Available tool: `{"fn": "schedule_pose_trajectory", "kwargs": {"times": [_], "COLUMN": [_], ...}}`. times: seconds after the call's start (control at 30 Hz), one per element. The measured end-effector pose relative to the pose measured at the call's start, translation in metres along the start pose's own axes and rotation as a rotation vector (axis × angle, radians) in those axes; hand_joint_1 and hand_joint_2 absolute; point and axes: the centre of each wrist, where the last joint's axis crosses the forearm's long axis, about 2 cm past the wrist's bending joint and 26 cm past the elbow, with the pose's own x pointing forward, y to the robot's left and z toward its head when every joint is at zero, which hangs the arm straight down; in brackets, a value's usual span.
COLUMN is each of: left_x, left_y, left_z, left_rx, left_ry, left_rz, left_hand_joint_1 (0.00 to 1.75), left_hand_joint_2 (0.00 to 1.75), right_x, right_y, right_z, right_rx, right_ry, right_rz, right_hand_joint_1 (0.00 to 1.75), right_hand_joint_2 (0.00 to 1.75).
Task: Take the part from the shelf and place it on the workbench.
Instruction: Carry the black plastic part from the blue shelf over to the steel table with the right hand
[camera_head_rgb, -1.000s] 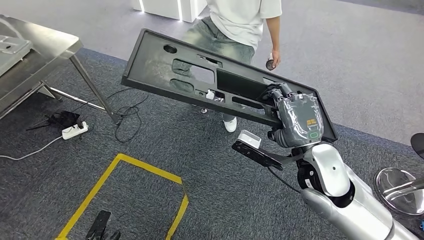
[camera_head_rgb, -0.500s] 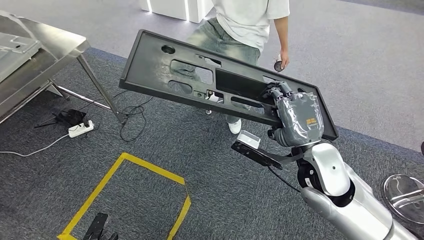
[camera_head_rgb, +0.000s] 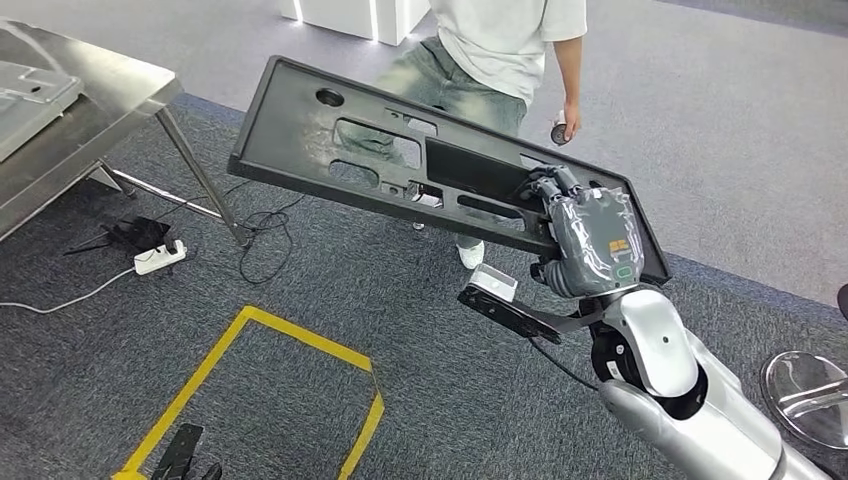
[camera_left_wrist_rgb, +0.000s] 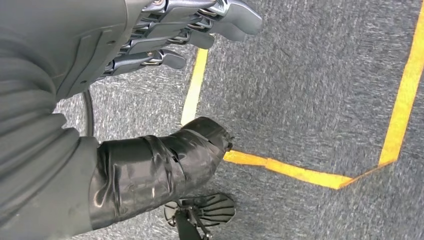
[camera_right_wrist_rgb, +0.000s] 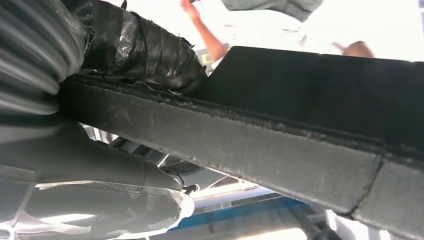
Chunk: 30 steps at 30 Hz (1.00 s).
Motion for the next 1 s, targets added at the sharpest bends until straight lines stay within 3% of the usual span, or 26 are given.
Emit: {"fn": "schedule_pose_trajectory", "kwargs": {"times": [1.0], "left_x": [0.006], "left_y": [-0.006], "left_z": [-0.003], "left_rx": [-0.017], "left_ry": [0.023], "left_rz": [-0.009], "left_hand_joint_1": [0.00], "left_hand_joint_2": [1.75], "right_x": [-0.014], "right_y": [0.003], "right_z": [0.004], "right_rx": [0.035], "right_ry": [0.062], "right_rz": [-0.030], "right_hand_joint_1": [1.75], "right_hand_joint_2": [1.75]}}
